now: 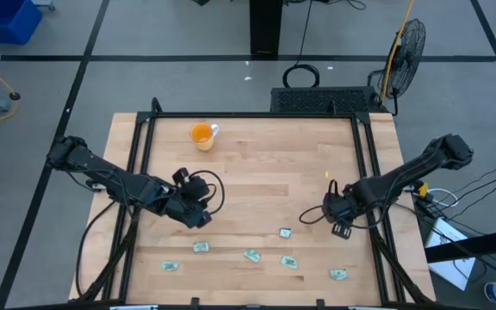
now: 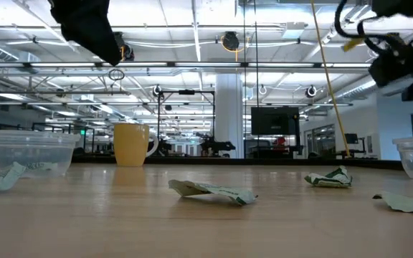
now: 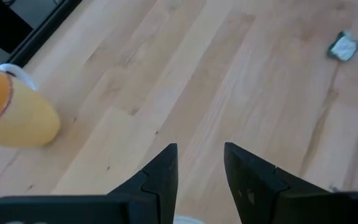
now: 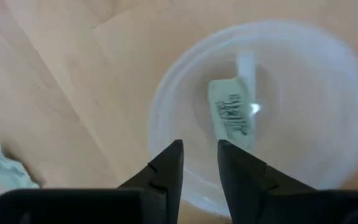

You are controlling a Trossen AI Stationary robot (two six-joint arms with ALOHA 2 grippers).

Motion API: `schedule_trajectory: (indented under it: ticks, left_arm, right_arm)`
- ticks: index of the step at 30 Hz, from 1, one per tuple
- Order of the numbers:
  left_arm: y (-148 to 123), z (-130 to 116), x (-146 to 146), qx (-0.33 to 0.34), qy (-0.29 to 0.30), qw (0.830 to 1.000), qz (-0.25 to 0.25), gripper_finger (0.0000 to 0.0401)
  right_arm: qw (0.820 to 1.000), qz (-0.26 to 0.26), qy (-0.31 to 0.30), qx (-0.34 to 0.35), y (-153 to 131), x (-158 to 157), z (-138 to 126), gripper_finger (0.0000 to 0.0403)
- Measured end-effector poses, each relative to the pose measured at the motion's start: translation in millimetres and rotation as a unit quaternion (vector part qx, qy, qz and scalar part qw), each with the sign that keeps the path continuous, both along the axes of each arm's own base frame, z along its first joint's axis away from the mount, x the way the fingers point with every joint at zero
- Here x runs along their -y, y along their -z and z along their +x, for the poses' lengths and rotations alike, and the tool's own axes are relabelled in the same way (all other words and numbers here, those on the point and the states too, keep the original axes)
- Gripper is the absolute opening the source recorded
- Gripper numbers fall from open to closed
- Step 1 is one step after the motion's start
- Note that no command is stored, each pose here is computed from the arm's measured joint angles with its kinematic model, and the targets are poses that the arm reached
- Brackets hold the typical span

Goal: Pick and place items into bin
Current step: Put the stevia packet into the right transparent bin

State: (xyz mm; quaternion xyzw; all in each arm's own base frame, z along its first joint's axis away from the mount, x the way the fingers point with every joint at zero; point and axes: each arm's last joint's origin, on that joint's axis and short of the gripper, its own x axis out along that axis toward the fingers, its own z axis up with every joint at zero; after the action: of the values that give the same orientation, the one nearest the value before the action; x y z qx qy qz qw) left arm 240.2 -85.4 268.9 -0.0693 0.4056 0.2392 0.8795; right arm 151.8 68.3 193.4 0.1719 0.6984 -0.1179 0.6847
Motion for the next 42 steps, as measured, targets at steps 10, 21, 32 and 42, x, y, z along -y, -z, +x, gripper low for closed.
schedule_trajectory:
  ticks: [10, 21, 32, 42]
  left_arm:
    - [-0.2, 2.2, 4.6, 0.000, 0.023, 0.999, -0.047, 0.0136]
    - [31.4, 3.2, 46.5, -0.021, 0.122, 0.985, -0.124, 0.0136]
    - [48.0, 7.3, 57.3, -0.031, 0.123, 0.987, -0.094, 0.0136]
    - [47.9, 7.3, 57.2, -0.031, 0.123, 0.988, -0.091, 0.0136]
  right_arm:
    - [0.980, -0.032, -0.054, 0.189, -40.0, -8.8, 35.2, 0.0094]
    - [0.893, 0.011, -0.149, 0.425, 8.3, -20.6, 66.2, 0.0128]
    - [0.919, -0.012, -0.152, 0.364, 59.6, -15.6, 82.3, 0.0163]
    - [0.931, -0.001, -0.137, 0.338, 75.2, -15.4, 88.1, 0.0134]
